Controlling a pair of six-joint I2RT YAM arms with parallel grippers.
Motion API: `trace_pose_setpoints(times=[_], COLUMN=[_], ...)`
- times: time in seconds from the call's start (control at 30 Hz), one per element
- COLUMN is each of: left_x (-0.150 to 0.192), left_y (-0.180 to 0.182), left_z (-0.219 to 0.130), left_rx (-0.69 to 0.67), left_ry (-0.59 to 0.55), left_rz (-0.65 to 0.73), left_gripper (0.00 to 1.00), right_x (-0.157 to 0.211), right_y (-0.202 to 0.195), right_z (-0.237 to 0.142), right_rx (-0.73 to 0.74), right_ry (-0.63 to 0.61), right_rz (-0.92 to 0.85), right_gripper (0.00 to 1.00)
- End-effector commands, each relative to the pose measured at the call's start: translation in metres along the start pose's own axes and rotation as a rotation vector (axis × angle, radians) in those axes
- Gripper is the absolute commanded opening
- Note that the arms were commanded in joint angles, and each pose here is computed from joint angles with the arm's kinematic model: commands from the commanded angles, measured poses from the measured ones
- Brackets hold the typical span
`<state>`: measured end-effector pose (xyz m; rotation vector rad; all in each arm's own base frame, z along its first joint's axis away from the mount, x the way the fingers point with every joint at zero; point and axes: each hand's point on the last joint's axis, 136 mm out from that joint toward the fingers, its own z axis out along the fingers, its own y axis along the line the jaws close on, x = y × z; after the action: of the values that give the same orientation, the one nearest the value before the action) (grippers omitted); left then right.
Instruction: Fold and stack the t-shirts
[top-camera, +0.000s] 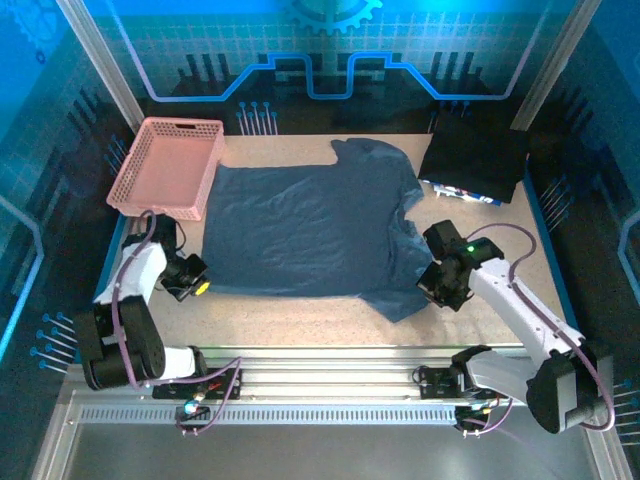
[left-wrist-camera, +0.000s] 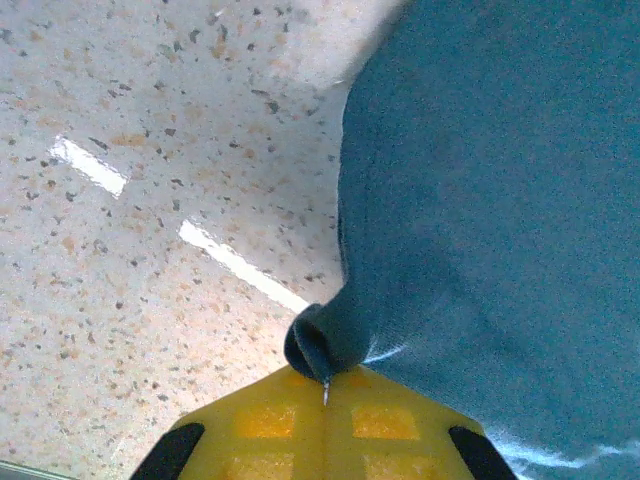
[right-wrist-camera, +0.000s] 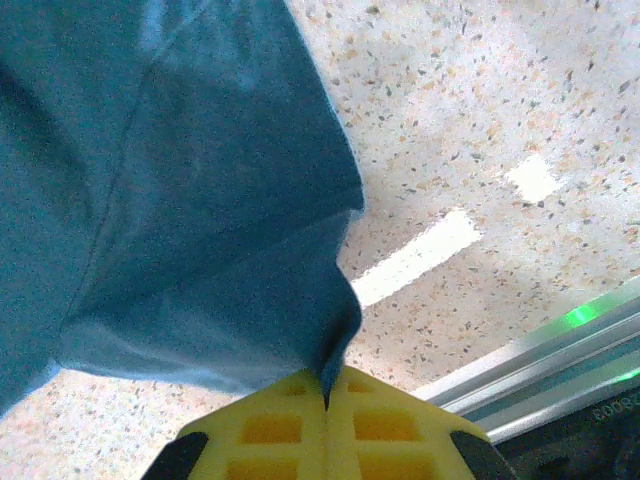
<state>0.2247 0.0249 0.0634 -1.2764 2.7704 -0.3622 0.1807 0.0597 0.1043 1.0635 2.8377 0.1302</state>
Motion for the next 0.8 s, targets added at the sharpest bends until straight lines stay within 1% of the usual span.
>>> trace_pose_setpoints(times=[0.0,0.13,0.3,0.6,0.77], left_x=[0.003,-0.003,-0.018,-0.051,-0.067], left_y=[-0.012,-0.025,-0.04,-0.079,-0.096], left_z=[-0.023,-0.037,-0.054,-0.065,-0.071], left_rx=[0.052,0.1,0.129,0.183,0.194], left_ry=[-0.022,-0.045,-0.089,-0.129,-0.15], left_rz=[-0.018,-0.007,0.02,0.092,0.125], left_gripper=[0.0,0.0,0.0,0.0,0.0], right_x=[-0.009,-0.023,-0.05,-0.101,-0.132], right_y=[-0.004,0.005,0.022,0.067,0.092], right_z=[-0.022,-0.035,-0.053,-0.069,-0.073], right_rx=[0.001,-0.033,-0.064,-0.091,-0.066], right_ry=[-0.029,-0.06,-0.112,-0.181,-0.222], right_rz=[-0.028,-0.045,-0.085,-0.188,-0.259], right_gripper=[0.0,0.0,0.0,0.0,0.0])
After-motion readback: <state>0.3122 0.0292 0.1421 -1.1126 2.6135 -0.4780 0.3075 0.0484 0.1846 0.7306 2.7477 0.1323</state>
